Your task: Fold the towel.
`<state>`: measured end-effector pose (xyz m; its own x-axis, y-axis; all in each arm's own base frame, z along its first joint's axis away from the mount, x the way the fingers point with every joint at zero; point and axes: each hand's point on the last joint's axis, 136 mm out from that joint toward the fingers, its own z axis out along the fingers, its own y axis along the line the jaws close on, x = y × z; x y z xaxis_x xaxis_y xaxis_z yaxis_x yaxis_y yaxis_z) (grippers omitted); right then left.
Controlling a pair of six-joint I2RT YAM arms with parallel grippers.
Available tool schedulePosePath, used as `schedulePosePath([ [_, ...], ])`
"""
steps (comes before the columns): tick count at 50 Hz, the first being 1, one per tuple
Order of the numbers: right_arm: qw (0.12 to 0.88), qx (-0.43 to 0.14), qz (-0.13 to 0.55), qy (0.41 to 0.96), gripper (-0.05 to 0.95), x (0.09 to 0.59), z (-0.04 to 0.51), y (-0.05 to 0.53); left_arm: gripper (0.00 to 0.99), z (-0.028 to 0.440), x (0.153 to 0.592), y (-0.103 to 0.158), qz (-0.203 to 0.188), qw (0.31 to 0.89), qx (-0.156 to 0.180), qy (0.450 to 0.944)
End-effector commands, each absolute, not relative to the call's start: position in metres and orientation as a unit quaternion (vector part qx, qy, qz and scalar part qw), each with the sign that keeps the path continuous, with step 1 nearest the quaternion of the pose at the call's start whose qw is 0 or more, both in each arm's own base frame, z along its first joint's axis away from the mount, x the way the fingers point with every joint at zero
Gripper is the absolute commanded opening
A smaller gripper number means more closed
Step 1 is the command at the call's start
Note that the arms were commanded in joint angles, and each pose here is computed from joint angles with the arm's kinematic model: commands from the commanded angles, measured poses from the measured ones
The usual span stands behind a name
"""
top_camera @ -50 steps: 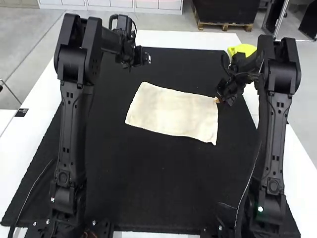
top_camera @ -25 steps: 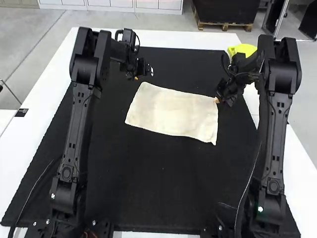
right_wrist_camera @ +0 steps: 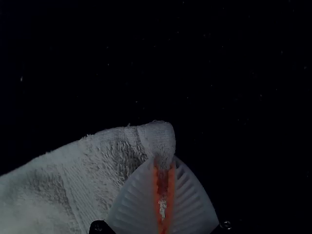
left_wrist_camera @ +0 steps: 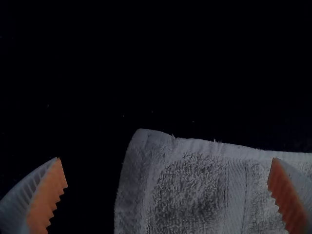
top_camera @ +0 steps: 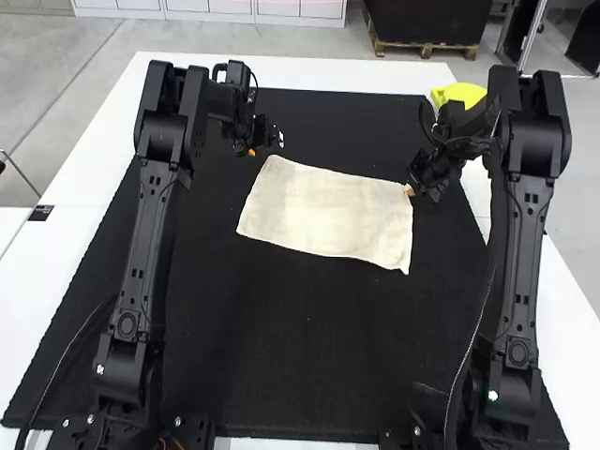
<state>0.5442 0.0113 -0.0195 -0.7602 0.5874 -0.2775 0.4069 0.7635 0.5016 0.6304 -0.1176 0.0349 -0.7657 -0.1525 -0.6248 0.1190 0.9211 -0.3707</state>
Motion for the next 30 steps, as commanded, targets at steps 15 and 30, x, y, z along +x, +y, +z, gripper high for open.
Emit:
schedulePosePath([
  [15, 0.162, 0.258, 0.257, 0.917, -0.02, 0.521, -0.023, 0.047, 0.969, 0.012, 0.62, -0.158, -0.212, 0.315, 0.019, 0.925],
  [30, 0.16, 0.257, 0.261, 0.917, -0.02, 0.521, -0.023, 0.049, 0.152, -0.004, 0.606, -0.162, -0.2, 0.286, 0.044, 0.936],
])
